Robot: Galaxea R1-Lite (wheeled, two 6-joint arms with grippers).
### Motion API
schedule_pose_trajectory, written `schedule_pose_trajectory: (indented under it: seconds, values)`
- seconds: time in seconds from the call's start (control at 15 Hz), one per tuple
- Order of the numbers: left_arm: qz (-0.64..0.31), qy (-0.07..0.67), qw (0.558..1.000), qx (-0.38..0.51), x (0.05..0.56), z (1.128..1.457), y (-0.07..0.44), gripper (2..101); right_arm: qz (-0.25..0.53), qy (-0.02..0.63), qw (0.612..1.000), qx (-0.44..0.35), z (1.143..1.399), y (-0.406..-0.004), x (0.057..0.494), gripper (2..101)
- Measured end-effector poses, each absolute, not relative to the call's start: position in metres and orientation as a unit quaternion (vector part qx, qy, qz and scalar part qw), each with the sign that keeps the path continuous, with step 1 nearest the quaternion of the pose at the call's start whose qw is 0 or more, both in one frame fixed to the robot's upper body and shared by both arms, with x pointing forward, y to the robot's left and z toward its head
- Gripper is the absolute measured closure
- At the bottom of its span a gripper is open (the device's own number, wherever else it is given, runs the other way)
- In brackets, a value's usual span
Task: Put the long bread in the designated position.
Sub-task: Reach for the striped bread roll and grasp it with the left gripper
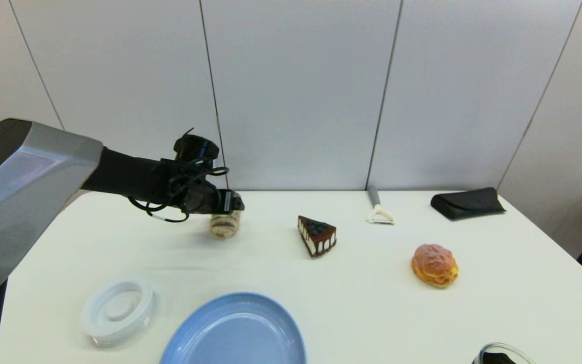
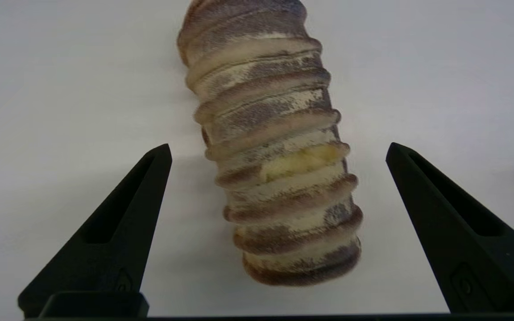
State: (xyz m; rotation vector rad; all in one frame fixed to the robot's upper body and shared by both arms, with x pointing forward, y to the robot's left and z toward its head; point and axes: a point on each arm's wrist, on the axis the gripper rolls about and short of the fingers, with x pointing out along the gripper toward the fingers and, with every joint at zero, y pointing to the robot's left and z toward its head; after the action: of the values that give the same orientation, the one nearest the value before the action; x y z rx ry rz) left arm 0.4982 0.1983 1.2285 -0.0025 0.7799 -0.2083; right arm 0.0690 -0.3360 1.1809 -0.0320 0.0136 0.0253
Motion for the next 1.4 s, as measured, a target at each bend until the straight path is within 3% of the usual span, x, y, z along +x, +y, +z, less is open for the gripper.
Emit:
schedule_pose_trajectory:
  seconds: [1.07, 1.13, 1.4]
  values:
    - [-0.097, 0.392, 0.915, 0.005, 0.514, 1.206, 0.193, 5.4, 0.013, 0.007, 1.0, -0.016, 1.181, -0.336, 0.069, 4.3]
    - [-0.096, 0.392, 0.915, 0.006, 0.514, 1.205, 0.193, 10.2, 0.013, 0.007, 1.0, -0.016, 1.181, -0.336, 0.069, 4.3]
    - [-0.094, 0.392, 0.915, 0.006, 0.515, 1.204, 0.193, 44.5, 0.013, 0.007, 1.0, -0.016, 1.181, -0.336, 0.069, 4.3]
